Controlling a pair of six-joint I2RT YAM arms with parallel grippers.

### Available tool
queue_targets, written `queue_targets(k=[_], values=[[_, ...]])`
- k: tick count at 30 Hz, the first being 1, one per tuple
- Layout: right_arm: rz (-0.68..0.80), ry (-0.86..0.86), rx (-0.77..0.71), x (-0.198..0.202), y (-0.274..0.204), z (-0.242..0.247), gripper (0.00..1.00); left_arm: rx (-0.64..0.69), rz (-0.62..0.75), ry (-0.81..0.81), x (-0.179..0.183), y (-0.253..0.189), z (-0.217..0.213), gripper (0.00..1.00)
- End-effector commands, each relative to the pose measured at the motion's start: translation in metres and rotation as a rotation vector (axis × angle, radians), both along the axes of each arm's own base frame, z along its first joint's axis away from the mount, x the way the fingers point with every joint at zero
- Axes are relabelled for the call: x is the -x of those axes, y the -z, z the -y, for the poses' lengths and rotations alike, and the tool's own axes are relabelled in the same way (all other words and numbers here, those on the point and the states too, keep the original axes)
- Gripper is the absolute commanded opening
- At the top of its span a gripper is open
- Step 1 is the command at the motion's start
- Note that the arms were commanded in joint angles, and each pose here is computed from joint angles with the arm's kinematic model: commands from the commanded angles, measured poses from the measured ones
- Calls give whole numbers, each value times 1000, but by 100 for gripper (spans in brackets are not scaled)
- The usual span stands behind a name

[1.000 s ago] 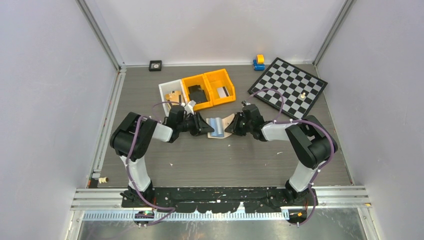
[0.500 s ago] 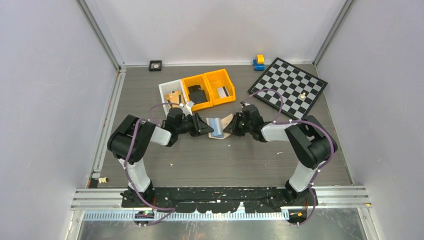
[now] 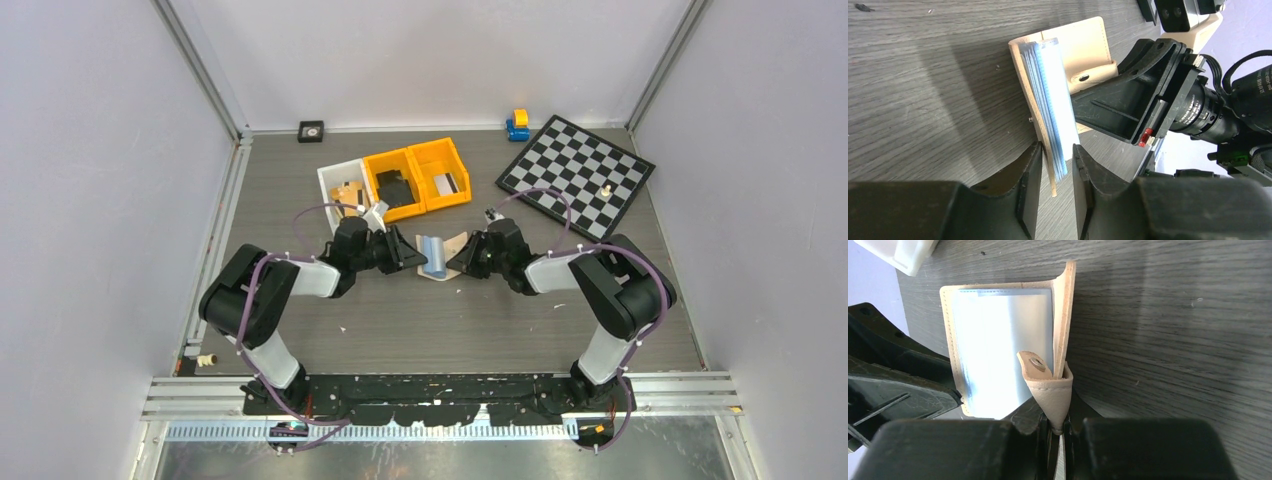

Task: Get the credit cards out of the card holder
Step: Pick up the card holder from the center of the board.

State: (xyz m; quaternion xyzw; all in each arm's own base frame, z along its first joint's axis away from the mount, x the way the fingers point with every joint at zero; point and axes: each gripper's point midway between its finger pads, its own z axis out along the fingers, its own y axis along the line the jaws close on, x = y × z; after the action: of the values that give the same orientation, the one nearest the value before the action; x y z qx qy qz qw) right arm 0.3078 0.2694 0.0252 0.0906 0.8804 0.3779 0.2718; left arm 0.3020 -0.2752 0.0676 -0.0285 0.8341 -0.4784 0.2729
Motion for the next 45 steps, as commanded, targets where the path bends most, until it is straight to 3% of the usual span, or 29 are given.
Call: queue_targets(k=[1,6,15,20,28,45], values=[[87,16,-83,-10,-31,-9,15,26,84,42,-3,-20,7,28],[83,6,-100,-9,-31,-13,15,68,87,38,-6,-23,11,21],[81,6,-107,-9,-32,-15,17,39,111,7,-7,-27,4,29],[78,4,-107,-9,-31,-16,19,36,104,8,-6,-24,4,19],[82,5,-96,-10,-32,-15,19,51,91,5,-7,-24,1,28],[85,9,-78,-10,-30,-13,21,107,6,-35,-16,-5,-9,17]])
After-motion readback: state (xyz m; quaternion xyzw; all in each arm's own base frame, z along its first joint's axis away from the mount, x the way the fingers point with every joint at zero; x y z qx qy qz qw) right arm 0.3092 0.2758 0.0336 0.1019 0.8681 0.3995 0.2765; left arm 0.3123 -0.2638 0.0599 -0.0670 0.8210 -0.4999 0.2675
